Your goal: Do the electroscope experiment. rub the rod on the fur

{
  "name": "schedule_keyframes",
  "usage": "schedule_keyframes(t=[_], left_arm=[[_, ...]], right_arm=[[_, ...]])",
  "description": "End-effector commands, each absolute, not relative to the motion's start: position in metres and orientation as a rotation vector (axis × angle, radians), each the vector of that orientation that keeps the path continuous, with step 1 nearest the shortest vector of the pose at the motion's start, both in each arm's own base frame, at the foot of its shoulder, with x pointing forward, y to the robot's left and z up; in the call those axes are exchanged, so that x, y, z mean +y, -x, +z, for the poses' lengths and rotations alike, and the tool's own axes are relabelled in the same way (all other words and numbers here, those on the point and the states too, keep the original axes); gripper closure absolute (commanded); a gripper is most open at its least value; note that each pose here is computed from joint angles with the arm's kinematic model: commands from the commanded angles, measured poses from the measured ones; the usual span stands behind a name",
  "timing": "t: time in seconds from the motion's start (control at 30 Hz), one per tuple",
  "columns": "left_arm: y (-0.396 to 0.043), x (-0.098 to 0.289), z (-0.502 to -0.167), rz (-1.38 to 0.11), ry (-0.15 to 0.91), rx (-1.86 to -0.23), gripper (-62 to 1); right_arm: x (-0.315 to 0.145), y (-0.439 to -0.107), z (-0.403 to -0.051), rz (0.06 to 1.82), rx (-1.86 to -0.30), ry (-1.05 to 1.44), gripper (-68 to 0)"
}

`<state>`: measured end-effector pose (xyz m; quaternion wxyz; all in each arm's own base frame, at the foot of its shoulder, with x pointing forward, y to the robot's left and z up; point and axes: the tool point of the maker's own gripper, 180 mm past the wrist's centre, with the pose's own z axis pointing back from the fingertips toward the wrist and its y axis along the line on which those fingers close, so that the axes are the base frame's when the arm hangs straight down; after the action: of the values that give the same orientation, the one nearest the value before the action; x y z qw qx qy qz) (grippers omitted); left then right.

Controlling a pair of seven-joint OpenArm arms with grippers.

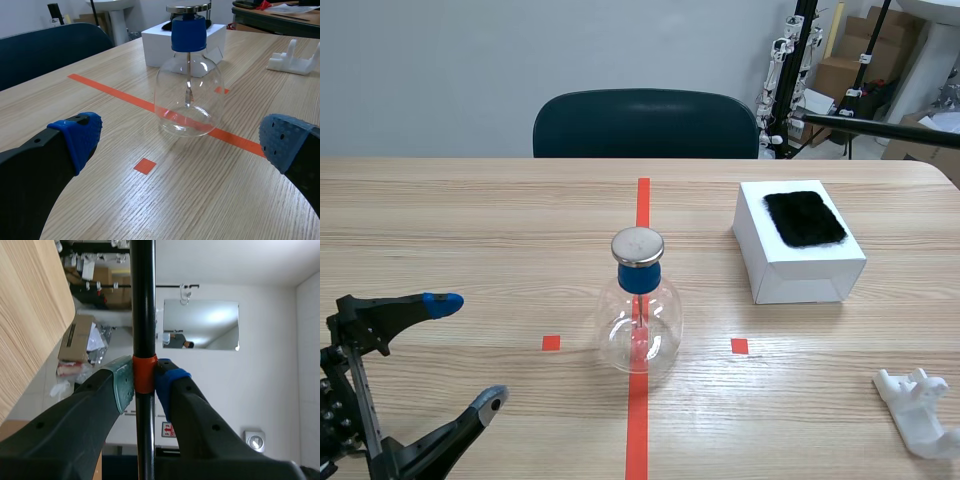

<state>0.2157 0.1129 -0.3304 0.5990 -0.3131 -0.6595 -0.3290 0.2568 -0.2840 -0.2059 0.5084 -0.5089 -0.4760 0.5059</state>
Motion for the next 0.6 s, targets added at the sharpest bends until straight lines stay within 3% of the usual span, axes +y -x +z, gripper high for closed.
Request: schedule_keyframes(t=[0.0,0.27,0.57], left_arm=[[-0.22,0.116,-0.322,-0.759,0.722,-1.564,-62.3],[-0.22,0.116,-0.322,-0.759,0.722,-1.564,-62.3],[-0.22,0.116,-0.322,-0.76,0.722,-1.564,-62.3]], right_arm=[[-0.277,-0.247,-0.2,1.212,-1.173,1.228,-0.4],[-0.222,-0.179,-0.204,1.306,-1.266,1.117,-0.4],[-0.21,-0.128,-0.225,1.33,-1.2,1.001,-0.4]])
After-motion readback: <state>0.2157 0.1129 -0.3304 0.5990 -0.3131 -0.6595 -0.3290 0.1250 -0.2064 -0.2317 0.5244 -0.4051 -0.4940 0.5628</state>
